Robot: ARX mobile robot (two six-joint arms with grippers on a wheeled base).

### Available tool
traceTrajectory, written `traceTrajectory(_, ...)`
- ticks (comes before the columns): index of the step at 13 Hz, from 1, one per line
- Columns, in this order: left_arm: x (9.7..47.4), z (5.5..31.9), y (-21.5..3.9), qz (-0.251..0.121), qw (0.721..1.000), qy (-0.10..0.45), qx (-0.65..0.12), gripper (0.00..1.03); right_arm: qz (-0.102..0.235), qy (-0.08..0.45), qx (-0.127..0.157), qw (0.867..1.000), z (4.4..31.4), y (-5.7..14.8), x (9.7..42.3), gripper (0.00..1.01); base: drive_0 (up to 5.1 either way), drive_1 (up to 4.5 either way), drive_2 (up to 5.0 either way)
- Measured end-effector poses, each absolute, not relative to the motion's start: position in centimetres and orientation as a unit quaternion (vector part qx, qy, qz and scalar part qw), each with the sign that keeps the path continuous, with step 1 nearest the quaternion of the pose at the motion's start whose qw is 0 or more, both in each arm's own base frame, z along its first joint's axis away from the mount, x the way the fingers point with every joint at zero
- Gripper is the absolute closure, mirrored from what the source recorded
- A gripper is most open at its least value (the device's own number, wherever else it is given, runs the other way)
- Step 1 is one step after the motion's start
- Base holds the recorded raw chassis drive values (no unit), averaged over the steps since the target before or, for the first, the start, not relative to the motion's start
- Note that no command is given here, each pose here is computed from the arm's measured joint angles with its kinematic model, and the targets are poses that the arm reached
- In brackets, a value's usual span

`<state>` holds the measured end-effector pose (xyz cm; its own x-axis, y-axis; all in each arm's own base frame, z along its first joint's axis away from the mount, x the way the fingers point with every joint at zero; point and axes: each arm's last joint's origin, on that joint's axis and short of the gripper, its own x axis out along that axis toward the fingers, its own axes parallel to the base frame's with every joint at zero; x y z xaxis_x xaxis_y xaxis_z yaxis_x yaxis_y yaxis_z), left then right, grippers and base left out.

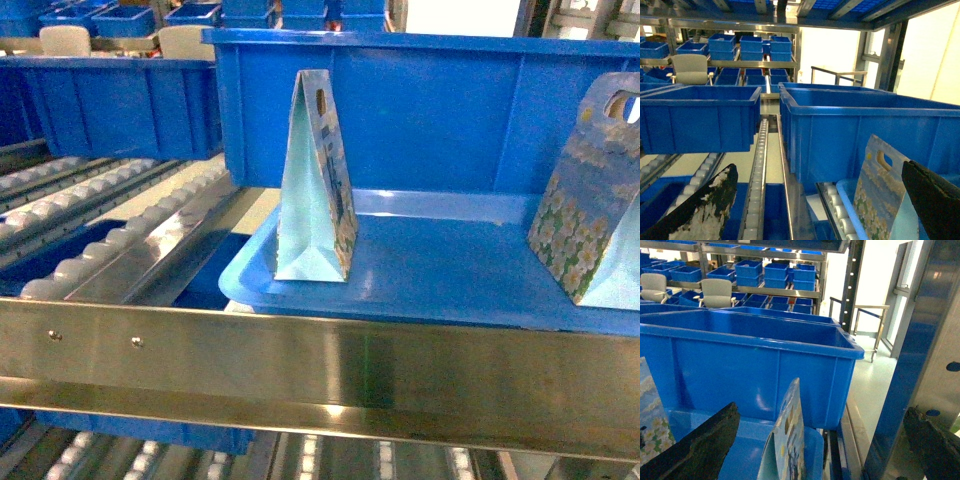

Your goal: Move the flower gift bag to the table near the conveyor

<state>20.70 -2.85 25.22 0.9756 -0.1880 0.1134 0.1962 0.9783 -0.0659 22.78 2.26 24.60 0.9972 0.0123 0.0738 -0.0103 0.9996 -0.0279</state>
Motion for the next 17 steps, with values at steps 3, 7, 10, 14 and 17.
traceTrajectory(3, 20.7, 25.2, -2.9, -0.097, 0.993, -0.053, -0.038, 0.05, 0.006, -0.041, -0.015, 0.999, 24.6, 2.3, 22.8, 0.03, 0.0, 0.00, 0.0)
traceTrajectory(7, 20.7, 25.2, -2.8, -0.096, 0.993, -0.053, -0.038, 0.05, 0.030, 0.016, -0.033, 0.999, 24.0, 4.1, 26.4, 0.03, 0.0, 0.00, 0.0)
traceTrajectory(10, 20.7, 25.2, -2.8, -0.096, 0.993, -0.053, -0.038, 0.05, 0.036, 0.051, -0.042, 0.997, 22.9, 4.8, 29.5, 0.03, 0.0, 0.00, 0.0)
traceTrajectory(14, 20.7, 25.2, -2.8, -0.096, 0.993, -0.053, -0.038, 0.05, 0.029, 0.123, -0.023, 0.992, 20.6, 4.8, 32.4, 0.03, 0.0, 0.00, 0.0)
traceTrajectory(17, 20.7, 25.2, -2.8, -0.096, 0.993, -0.053, -0.038, 0.05, 0.005, 0.115, 0.003, 0.993, 21.0, 4.0, 32.9, 0.03, 0.0, 0.00, 0.0)
